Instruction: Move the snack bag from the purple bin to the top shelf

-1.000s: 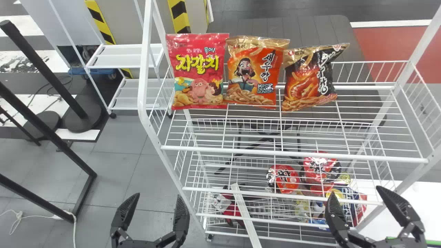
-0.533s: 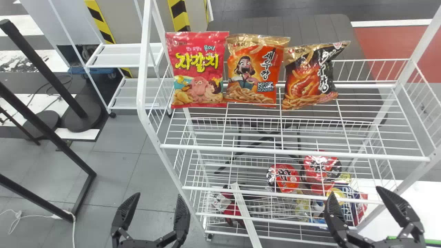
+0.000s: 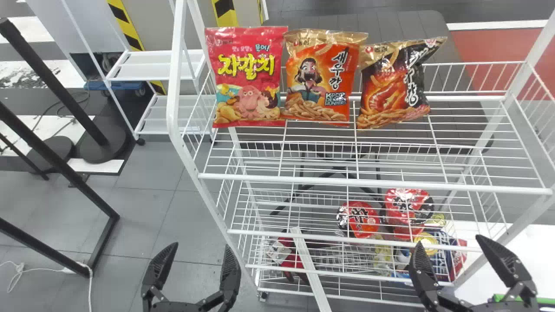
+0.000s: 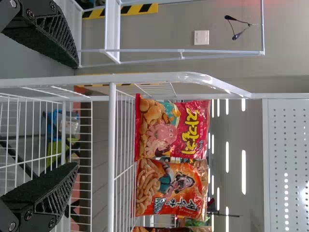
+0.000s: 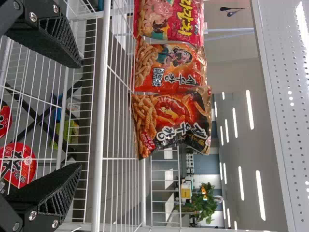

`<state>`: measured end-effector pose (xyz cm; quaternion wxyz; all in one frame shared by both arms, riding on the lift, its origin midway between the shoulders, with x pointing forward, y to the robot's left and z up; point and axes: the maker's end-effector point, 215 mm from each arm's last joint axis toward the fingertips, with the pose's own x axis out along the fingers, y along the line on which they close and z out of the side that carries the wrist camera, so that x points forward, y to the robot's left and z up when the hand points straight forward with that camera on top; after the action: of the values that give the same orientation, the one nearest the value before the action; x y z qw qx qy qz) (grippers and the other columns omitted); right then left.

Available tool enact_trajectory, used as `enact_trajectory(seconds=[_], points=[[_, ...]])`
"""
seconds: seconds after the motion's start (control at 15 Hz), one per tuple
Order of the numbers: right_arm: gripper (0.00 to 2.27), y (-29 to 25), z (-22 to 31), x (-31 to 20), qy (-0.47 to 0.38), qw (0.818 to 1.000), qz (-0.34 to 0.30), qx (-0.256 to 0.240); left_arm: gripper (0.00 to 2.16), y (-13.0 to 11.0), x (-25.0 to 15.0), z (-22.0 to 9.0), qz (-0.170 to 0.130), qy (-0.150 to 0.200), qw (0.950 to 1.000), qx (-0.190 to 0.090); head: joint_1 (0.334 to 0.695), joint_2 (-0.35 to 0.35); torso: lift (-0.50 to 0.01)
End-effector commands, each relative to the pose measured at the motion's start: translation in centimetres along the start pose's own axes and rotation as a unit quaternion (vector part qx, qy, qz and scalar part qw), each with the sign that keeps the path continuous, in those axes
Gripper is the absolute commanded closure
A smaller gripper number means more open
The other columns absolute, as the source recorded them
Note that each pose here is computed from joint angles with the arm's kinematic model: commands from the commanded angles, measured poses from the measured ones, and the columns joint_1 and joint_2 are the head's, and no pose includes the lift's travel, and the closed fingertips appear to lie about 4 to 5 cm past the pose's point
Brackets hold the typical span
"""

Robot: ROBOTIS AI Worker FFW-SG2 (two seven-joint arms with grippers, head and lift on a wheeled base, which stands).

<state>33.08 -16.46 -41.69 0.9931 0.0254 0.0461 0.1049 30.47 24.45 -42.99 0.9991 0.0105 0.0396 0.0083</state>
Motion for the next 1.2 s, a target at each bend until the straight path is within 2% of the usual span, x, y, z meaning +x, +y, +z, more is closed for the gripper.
enact_trajectory(seconds=[0.0, 1.13], points=[[0.08, 0.02, 0.17, -0.12, -0.003, 1.000, 0.000, 0.000, 0.08, -0.09, -0.06, 0.07, -0.001, 0.000, 1.0000, -0.001, 0.695, 0.148, -0.054], [0.08, 0.12, 0.52, -0.49, -0.007, 1.000, -0.001, -0.003, 0.08, -0.45, -0.41, -0.20, -0.003, 0.004, 1.0000, 0.001, 0.695, 0.142, -0.121]])
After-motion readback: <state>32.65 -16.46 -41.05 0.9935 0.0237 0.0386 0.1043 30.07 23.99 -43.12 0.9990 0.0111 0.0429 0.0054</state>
